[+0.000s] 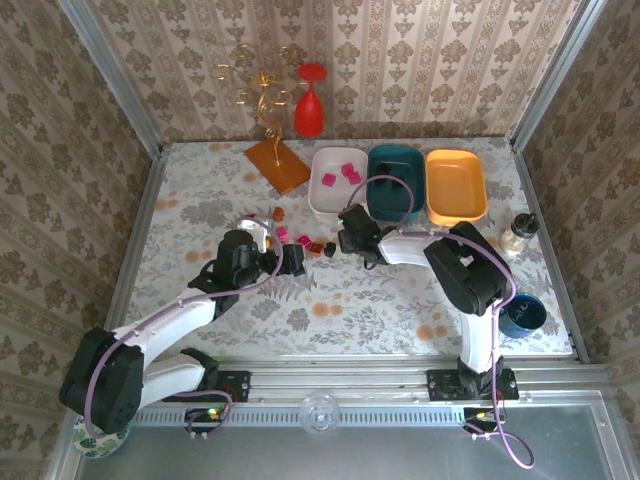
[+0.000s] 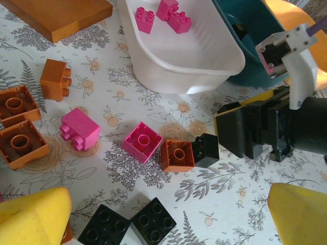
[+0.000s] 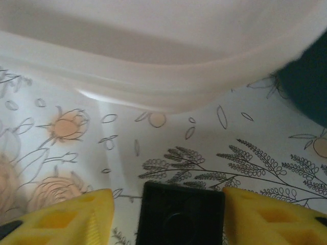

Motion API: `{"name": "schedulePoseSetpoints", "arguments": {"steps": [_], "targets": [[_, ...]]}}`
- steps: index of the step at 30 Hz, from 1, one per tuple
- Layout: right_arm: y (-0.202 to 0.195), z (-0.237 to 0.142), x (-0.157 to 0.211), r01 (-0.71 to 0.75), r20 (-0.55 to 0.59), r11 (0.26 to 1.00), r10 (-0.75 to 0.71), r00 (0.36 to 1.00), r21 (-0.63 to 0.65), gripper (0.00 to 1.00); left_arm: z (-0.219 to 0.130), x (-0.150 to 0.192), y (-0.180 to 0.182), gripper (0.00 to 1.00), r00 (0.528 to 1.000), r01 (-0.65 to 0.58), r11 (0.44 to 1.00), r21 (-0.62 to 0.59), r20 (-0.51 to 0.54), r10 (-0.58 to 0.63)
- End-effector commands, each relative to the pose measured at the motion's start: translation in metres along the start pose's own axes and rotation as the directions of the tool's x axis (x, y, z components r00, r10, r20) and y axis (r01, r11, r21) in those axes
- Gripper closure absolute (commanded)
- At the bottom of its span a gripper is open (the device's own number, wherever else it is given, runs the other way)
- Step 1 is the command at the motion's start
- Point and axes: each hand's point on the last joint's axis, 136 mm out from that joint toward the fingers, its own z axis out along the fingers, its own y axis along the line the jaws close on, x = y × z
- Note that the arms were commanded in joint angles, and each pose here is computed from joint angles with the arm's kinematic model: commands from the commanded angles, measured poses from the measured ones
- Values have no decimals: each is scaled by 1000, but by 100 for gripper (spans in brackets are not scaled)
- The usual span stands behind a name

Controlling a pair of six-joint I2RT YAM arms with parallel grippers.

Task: Sort the legos into containers by color
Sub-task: Pick up the lego from the center of the table, then place the lego in the container.

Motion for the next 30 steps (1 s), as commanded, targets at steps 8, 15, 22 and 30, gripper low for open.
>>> {"name": "schedulePoseSetpoints", "arguments": {"steps": [8,15,22,30], "targets": [[-9,-30,-17,-50,71,998,52,996,-36,64,-3,-7,-16,0,1000,5,996,90,23,-7],[-43,-106,-67,-214,235,952,264,936,-217,68,0,-7,-66,0,993,-110,961,254,67,96],[-116,-85,-109,-397,289,906,423,859,-148,68,9,5,-90,0,972,-230,934,274,117,205],[-137,-6,-142,-464,206,882,471,858,-81,63,24,25,-97,2,931,-362,897,253,152,332]]}}
